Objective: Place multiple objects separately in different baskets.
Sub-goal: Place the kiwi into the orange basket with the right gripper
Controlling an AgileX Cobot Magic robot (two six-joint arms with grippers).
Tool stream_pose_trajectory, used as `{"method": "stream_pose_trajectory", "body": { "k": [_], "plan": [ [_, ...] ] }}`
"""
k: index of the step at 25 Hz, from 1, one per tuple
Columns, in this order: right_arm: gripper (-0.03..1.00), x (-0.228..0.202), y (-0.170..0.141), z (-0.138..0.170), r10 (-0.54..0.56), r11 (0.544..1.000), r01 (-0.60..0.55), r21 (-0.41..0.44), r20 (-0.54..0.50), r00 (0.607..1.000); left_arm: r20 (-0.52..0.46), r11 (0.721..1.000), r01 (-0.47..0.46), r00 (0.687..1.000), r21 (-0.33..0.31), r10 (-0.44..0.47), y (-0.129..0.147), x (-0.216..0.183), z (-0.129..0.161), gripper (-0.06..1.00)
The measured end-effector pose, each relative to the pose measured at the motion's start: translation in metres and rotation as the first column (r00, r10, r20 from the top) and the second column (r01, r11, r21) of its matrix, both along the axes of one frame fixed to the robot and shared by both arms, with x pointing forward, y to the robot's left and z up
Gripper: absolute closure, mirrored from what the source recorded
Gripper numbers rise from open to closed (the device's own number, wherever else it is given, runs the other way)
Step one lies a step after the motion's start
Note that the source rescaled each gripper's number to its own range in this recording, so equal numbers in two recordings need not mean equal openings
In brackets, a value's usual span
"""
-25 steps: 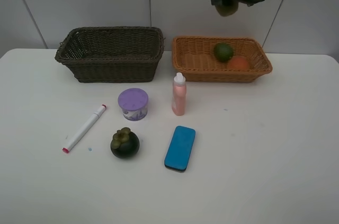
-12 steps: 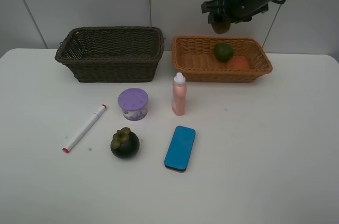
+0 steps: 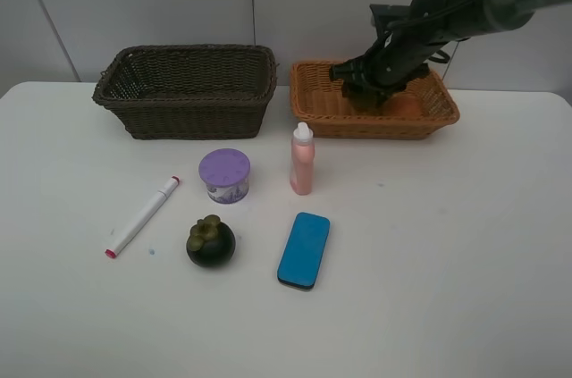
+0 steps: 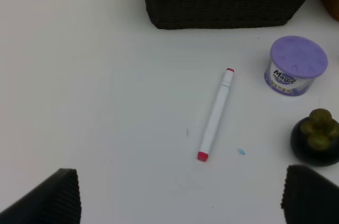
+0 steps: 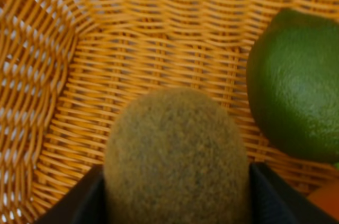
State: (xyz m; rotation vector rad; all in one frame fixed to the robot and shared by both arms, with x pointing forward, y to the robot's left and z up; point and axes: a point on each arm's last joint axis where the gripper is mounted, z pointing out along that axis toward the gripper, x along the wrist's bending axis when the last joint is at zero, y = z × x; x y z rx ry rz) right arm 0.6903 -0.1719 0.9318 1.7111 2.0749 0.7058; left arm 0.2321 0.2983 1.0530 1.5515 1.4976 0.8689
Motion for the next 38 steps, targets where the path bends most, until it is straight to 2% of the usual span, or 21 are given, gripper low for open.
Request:
{"method": "stream_pose_trajectory", "body": {
  "k": [26, 27, 28, 30, 32, 35, 38],
  "plan": [
    [0.57, 0.0001, 0.0001, -0.0027, -0.01, 1.0, 0.01, 0.007, -0.008, 1.0, 0.0, 1.0, 0.0, 1.0, 0.0, 0.0, 0.0, 0.0, 0.0, -0.05],
    [0.53, 0.0001, 0.0001, -0.0027, -0.01, 1.0, 0.01, 0.007, -0.008, 1.0, 0.0, 1.0, 0.0, 1.0, 0.0, 0.0, 0.0, 0.0, 0.0, -0.05],
    [0.45, 0.0001, 0.0001, -0.0027, -0.011, 1.0, 0.011, 0.007, -0.009, 1.0, 0.0, 1.0, 0.0, 1.0, 0.0, 0.0, 0.0, 0.0, 0.0, -0.05],
    [0.21, 0.0003, 0.0002, -0.0025, -0.013, 1.0, 0.013, 0.01, -0.006, 1.0, 0.0, 1.0, 0.0, 1.0, 0.0, 0.0, 0.0, 0.0, 0.0, -0.05],
    [0.09, 0.0005, 0.0003, -0.0024, -0.013, 1.0, 0.013, 0.011, -0.004, 1.0, 0.0, 1.0, 0.0, 1.0, 0.0, 0.0, 0.0, 0.0, 0.0, -0.05],
    [0.03, 0.0007, 0.0004, -0.0022, -0.014, 1.0, 0.014, 0.012, -0.001, 1.0, 0.0, 1.0, 0.0, 1.0, 0.0, 0.0, 0.0, 0.0, 0.0, -0.05],
    [0.03, 0.0008, 0.0004, -0.0021, -0.014, 1.0, 0.014, 0.013, 0.0, 1.0, 0.0, 1.0, 0.0, 1.0, 0.0, 0.0, 0.0, 0.0, 0.0, -0.05]
  ]
}}
